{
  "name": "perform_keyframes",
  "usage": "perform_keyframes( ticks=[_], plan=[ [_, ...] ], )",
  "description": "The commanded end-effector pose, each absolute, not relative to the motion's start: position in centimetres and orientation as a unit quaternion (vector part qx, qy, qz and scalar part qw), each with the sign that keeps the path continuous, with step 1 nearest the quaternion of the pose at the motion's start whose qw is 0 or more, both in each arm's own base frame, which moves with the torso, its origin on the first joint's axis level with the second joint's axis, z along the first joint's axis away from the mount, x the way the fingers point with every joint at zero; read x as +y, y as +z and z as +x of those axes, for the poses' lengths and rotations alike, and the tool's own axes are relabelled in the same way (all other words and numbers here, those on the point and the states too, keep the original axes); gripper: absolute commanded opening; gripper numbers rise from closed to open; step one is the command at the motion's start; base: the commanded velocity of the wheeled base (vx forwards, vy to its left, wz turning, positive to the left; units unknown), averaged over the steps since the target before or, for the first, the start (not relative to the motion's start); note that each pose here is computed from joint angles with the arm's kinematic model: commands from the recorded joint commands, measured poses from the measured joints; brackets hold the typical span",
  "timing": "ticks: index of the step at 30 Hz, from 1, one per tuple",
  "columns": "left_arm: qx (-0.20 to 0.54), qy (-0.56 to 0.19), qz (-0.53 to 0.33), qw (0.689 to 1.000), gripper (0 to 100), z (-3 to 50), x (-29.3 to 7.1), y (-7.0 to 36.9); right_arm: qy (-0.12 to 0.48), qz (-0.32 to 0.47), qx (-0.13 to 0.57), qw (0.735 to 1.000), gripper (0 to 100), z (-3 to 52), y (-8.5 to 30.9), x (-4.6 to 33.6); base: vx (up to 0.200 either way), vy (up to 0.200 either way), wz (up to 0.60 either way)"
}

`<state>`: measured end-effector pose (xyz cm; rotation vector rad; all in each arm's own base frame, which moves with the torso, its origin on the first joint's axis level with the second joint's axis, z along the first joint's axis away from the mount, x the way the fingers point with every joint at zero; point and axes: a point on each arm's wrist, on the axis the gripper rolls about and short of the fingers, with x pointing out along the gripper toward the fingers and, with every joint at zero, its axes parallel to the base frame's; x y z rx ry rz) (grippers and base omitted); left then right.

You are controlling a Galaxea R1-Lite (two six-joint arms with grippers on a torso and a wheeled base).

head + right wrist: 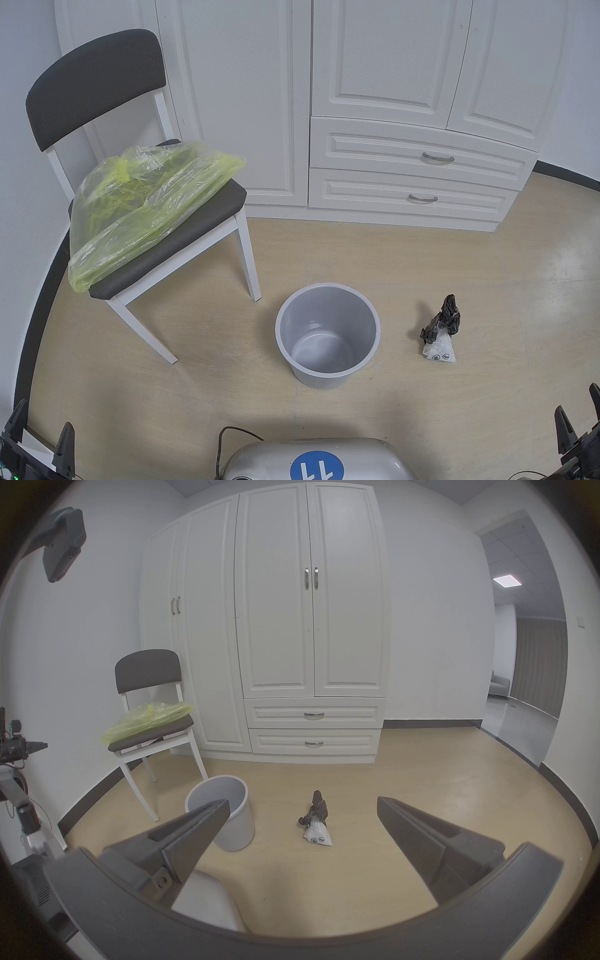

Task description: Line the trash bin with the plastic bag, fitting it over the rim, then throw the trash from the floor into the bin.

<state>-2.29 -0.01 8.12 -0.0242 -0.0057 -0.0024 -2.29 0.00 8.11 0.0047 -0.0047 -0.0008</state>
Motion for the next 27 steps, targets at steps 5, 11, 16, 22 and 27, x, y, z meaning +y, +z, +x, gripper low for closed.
perform_keyframes(
  ticks=[5,11,16,22,27],
  plan=[
    [-0.006,-0.014,0.022,1.0,100,-2.28,-0.08,7.67,0.003,-0.019,-0.002,1.0,100,-2.28,7.58,0.02,0.0,0.0,0.0],
    [-0.006,-0.014,0.022,1.0,100,-2.28,-0.08,7.67,0.005,-0.003,0.0,1.0,100,-2.29,7.57,0.01,0.0,0.0,0.0],
    [-0.006,-0.014,0.022,1.0,100,-2.28,-0.08,7.67,0.004,-0.003,0.001,1.0,100,-2.28,7.53,0.0,0.0,0.0,0.0],
    [-0.008,-0.018,0.028,0.999,100,-2.28,-0.1,7.71,0.005,-0.013,-0.001,1.0,100,-2.29,7.59,0.02,0.0,0.0,0.0],
    [-0.01,-0.023,0.032,0.999,100,-2.28,-0.12,7.74,0.011,-0.019,-0.003,1.0,100,-2.28,7.61,0.05,0.0,0.0,0.0]
  ],
)
